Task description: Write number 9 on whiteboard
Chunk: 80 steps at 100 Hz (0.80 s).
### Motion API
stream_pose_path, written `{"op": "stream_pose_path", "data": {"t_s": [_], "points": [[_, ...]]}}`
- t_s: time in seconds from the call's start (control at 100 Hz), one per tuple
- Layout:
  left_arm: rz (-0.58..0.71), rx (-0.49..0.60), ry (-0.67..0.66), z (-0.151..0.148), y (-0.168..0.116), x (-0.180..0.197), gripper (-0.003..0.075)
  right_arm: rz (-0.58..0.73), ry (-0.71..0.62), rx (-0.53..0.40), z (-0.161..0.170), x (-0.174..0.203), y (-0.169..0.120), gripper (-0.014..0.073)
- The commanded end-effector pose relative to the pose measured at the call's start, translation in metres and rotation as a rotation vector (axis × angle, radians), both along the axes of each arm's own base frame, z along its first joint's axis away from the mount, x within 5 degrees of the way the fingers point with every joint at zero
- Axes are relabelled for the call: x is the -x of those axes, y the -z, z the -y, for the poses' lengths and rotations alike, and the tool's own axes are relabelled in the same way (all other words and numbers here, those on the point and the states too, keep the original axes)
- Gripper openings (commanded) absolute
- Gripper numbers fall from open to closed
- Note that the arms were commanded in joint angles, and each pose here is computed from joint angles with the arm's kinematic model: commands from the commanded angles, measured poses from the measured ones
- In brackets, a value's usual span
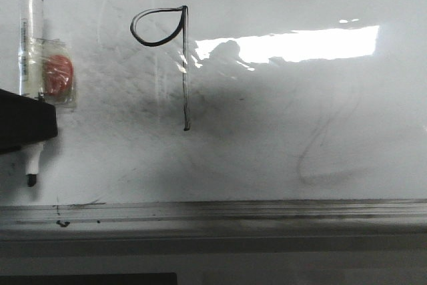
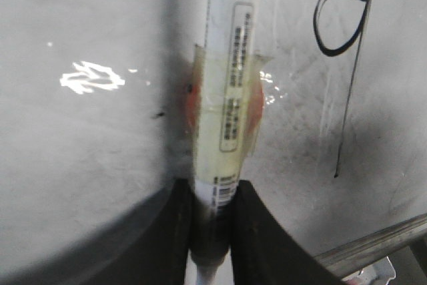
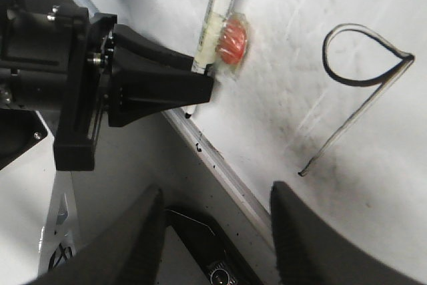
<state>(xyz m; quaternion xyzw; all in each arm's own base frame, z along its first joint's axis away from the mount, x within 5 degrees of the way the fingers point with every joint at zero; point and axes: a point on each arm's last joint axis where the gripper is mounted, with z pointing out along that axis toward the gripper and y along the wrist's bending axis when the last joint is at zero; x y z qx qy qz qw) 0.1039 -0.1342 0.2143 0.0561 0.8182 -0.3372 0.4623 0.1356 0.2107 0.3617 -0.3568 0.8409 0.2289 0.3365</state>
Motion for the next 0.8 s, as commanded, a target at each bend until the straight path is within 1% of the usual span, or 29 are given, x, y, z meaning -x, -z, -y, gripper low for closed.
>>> {"op": "stream_pose_path", "data": {"t_s": [0.0, 0.18, 0.25, 0.29, 0.31, 0.36, 0.38, 0.44, 0.49, 0.62, 0.64, 0.69, 0.75, 0.79], "points": [[0.03, 0.017, -0.018, 0.004, -0.007, -0.004, -0.002, 0.066, 0.003, -0.085, 0.001, -0.001, -0.019, 0.0312], [0.03, 0.014, -0.019, 0.005, -0.006, -0.004, -0.0012, 0.064, 0.005, -0.087, 0.001, -0.001, -0.019, 0.0312], [0.029, 0.015, -0.019, 0.005, -0.006, -0.004, 0.0042, 0.056, 0.005, -0.092, 0.001, 0.0, -0.019, 0.0312], [0.029, 0.015, -0.019, 0.005, -0.006, -0.004, 0.0098, 0.056, 0.005, -0.092, 0.001, 0.0, -0.019, 0.0312], [0.028, 0.019, -0.022, 0.005, -0.007, -0.004, 0.0142, 0.056, 0.005, -0.092, 0.001, 0.0, -0.019, 0.0312], [0.026, 0.021, -0.023, 0.005, -0.007, -0.004, 0.021, 0.056, 0.005, -0.092, 0.001, 0.0, -0.019, 0.0312], [0.027, 0.021, -0.024, 0.005, -0.007, -0.004, 0.025, 0.056, 0.005, -0.092, 0.001, 0.0, -0.019, 0.0312], [0.027, 0.021, -0.024, 0.005, -0.007, -0.004, 0.0306, 0.056, 0.005, -0.092, 0.001, 0.0, -0.019, 0.0312], [0.027, 0.021, -0.024, 0.005, -0.007, -0.004, 0.0324, 0.056, 0.005, -0.092, 0.001, 0.0, -0.019, 0.0312], [0.041, 0.039, -0.021, 0.003, -0.011, -0.003, 0.0324, 0.083, 0.006, -0.071, 0.004, -0.001, -0.02, 0.03], [0.048, 0.047, -0.018, 0.002, -0.012, -0.003, 0.0324, 0.089, 0.006, -0.068, 0.005, 0.0, -0.02, 0.0281], [0.071, 0.068, -0.011, 0.0, -0.018, -0.001, 0.0324, 0.112, 0.006, -0.069, 0.009, 0.001, -0.022, 0.0205], [0.109, 0.098, 0.005, -0.004, -0.026, 0.001, 0.0323, 0.15, 0.005, -0.093, 0.014, 0.003, -0.024, 0.0071], [0.158, 0.11, 0.031, -0.007, -0.033, 0.004, 0.0316, 0.184, 0.004, -0.119, 0.02, 0.006, -0.027, -0.0023]]}}
